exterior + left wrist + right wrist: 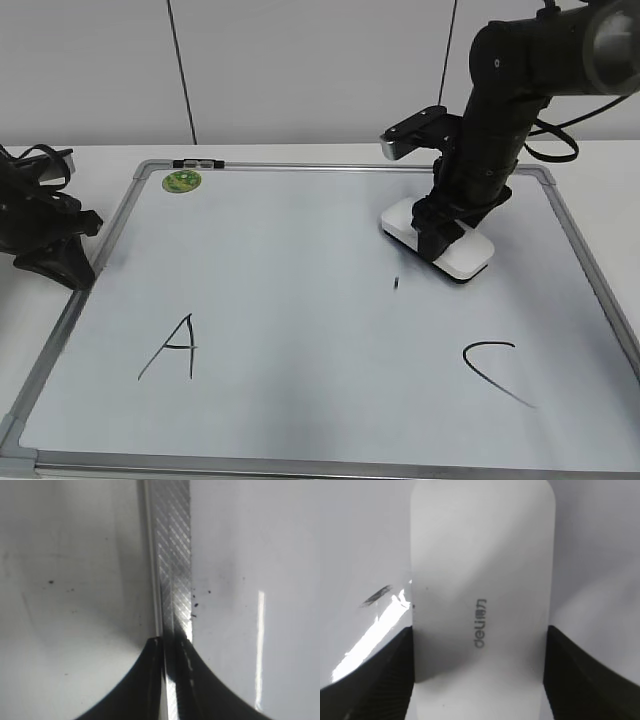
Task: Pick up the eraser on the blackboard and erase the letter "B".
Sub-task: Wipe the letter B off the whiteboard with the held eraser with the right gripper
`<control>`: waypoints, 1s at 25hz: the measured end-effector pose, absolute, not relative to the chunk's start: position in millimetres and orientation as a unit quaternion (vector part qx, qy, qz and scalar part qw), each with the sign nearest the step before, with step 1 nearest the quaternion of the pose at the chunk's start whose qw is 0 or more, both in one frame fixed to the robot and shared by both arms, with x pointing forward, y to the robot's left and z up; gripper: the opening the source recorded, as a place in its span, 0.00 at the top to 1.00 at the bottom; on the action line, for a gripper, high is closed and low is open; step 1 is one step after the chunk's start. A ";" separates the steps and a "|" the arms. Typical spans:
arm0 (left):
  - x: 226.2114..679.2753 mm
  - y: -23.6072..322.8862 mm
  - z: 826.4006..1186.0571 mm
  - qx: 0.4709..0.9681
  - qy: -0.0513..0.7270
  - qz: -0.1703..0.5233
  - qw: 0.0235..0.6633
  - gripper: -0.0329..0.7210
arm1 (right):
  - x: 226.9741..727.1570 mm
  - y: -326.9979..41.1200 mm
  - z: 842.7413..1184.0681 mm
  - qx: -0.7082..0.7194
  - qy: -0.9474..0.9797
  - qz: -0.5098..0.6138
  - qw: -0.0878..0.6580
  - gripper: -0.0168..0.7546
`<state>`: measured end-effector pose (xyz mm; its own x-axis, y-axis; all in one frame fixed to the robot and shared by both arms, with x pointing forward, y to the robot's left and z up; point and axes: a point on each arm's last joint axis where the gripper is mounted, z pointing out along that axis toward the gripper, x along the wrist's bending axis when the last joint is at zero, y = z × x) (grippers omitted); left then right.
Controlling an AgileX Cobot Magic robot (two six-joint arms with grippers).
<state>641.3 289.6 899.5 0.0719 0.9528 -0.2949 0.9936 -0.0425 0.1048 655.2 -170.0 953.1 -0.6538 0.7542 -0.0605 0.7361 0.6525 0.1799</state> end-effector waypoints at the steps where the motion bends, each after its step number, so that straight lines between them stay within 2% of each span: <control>1: 641.3 289.6 899.5 0.718 0.677 -0.072 0.141 0.91 | 655.9 -169.8 953.2 0.410 0.907 0.072 0.068 0.30; 6: 641.3 289.6 899.5 0.718 0.678 -0.072 0.141 0.91 | 657.7 -165.1 944.1 0.406 0.908 0.075 0.067 0.30; 20: 641.5 289.5 899.5 0.718 0.678 -0.072 0.142 0.91 | 632.9 -84.8 931.5 0.308 0.944 0.086 0.081 0.30; 25: 641.5 289.5 899.5 0.718 0.678 -0.072 0.142 0.91 | 629.1 -75.5 930.9 0.292 0.948 0.089 0.086 0.30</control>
<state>641.5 289.5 899.5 0.0702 0.9525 -0.2965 0.9935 -0.0400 0.1066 629.1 -75.5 930.9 -0.8144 0.5693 -0.1122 0.5387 0.8137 0.2185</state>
